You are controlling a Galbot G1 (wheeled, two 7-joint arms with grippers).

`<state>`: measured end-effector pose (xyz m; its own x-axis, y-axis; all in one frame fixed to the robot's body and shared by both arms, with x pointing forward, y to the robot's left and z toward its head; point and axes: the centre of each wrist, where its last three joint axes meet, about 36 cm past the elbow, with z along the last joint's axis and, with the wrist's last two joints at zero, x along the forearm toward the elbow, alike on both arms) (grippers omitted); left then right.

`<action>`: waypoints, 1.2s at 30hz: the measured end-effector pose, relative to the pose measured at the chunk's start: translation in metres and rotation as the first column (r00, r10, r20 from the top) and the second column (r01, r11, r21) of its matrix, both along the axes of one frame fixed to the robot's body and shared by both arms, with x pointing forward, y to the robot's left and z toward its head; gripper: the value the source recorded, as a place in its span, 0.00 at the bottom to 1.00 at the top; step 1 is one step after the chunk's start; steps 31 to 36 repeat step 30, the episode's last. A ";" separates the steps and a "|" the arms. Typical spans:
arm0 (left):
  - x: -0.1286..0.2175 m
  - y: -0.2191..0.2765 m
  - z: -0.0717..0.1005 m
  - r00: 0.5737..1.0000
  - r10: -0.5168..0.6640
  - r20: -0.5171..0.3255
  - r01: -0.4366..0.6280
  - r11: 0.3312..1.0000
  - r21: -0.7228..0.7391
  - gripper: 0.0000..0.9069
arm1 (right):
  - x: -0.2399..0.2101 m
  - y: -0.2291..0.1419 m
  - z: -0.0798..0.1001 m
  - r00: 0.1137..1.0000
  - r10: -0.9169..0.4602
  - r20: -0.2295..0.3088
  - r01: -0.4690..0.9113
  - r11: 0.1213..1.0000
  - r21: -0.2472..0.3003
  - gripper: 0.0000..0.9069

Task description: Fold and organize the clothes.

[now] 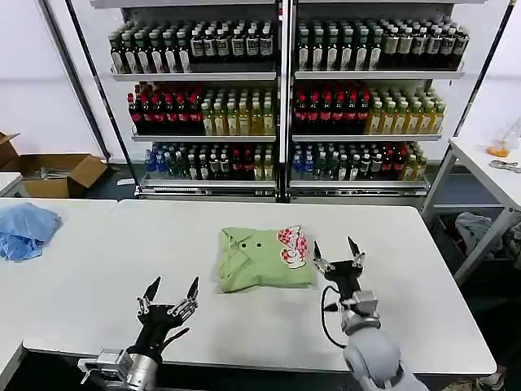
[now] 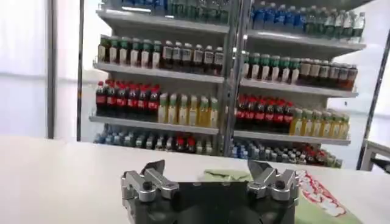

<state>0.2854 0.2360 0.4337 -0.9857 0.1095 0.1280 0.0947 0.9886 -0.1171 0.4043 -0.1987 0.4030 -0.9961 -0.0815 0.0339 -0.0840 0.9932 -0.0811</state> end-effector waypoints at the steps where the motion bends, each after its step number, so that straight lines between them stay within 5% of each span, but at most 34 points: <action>1: -0.001 0.001 0.001 1.000 -0.002 0.004 0.002 1.000 0.005 1.00 | -0.005 0.000 0.001 1.000 0.002 0.005 -0.002 1.000 0.004 1.00; 18: -0.011 -0.003 0.009 0.998 -0.039 0.039 0.036 0.998 0.060 1.00 | -0.063 -0.005 0.015 0.997 0.032 0.070 -0.033 0.999 0.015 1.00; 36: -0.014 -0.003 0.011 0.998 -0.039 0.058 0.034 0.996 0.080 1.00 | -0.090 -0.002 0.017 0.998 0.028 0.053 -0.030 0.999 0.043 1.00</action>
